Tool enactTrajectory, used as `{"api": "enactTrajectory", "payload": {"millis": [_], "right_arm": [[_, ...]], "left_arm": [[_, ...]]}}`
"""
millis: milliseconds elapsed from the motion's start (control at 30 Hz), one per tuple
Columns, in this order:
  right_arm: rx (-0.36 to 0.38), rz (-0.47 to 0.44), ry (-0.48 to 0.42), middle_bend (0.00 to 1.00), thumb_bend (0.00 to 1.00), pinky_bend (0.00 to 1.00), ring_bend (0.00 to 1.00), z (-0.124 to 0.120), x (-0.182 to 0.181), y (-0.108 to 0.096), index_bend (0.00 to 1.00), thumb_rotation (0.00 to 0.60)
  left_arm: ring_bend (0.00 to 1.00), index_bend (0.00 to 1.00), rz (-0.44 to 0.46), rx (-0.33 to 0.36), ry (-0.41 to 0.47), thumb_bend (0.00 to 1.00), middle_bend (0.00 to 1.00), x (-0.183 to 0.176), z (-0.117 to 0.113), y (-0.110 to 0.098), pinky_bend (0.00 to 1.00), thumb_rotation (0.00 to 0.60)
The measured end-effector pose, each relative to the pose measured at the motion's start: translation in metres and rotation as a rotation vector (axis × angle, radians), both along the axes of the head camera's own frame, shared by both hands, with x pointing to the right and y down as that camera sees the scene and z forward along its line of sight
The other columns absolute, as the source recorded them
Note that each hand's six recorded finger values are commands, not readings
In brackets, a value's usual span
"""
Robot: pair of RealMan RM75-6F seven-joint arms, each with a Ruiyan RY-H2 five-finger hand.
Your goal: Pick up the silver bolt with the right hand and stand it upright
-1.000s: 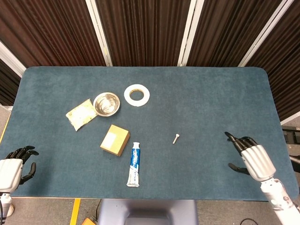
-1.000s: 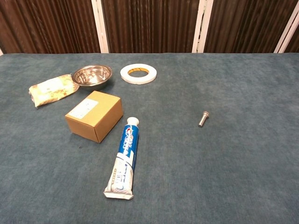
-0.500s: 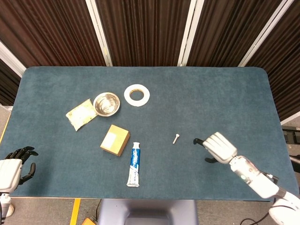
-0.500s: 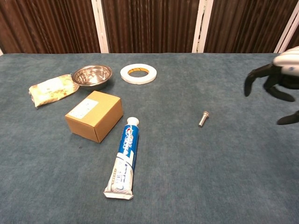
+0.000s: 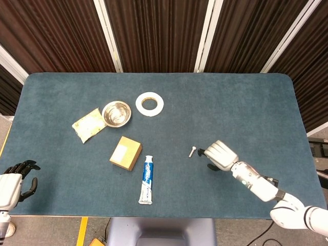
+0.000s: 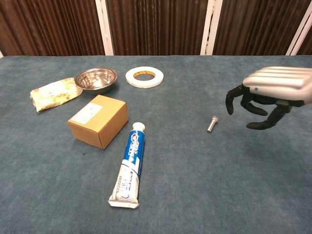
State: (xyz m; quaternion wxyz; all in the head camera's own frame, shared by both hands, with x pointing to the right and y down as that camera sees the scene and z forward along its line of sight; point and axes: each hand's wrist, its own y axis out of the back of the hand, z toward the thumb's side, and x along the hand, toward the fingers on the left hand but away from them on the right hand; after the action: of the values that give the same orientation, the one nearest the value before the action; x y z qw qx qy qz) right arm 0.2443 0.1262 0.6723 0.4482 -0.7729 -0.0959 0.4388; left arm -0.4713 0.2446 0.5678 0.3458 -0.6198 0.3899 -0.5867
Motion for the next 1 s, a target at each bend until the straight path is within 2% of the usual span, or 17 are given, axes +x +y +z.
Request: {"api": "enactTrajectory", "payload": {"millis": [367, 667, 1000], "right_arm": [[-0.041, -0.002, 0.003, 0.89, 0.44, 0.94, 0.99, 0.022, -0.016, -0.005, 0.53, 0.600], [-0.009, -0.061, 0.060, 0.89, 0.44, 0.94, 0.99, 0.042, -0.021, 0.000, 0.53, 0.600], [-0.005, -0.074, 0.085, 0.89, 0.44, 0.94, 0.99, 0.057, -0.029, -0.003, 0.50, 0.600]], "left_arm": [[0.30, 0.39, -0.006, -0.005, 0.004, 0.53, 0.27, -0.001, 0.001, 0.000, 0.37, 0.600], [0.30, 0.39, -0.008, -0.004, 0.007, 0.52, 0.28, -0.002, 0.001, -0.001, 0.37, 0.600], [0.30, 0.39, -0.009, -0.005, 0.007, 0.52, 0.29, -0.002, 0.001, -0.001, 0.37, 0.600]]}}
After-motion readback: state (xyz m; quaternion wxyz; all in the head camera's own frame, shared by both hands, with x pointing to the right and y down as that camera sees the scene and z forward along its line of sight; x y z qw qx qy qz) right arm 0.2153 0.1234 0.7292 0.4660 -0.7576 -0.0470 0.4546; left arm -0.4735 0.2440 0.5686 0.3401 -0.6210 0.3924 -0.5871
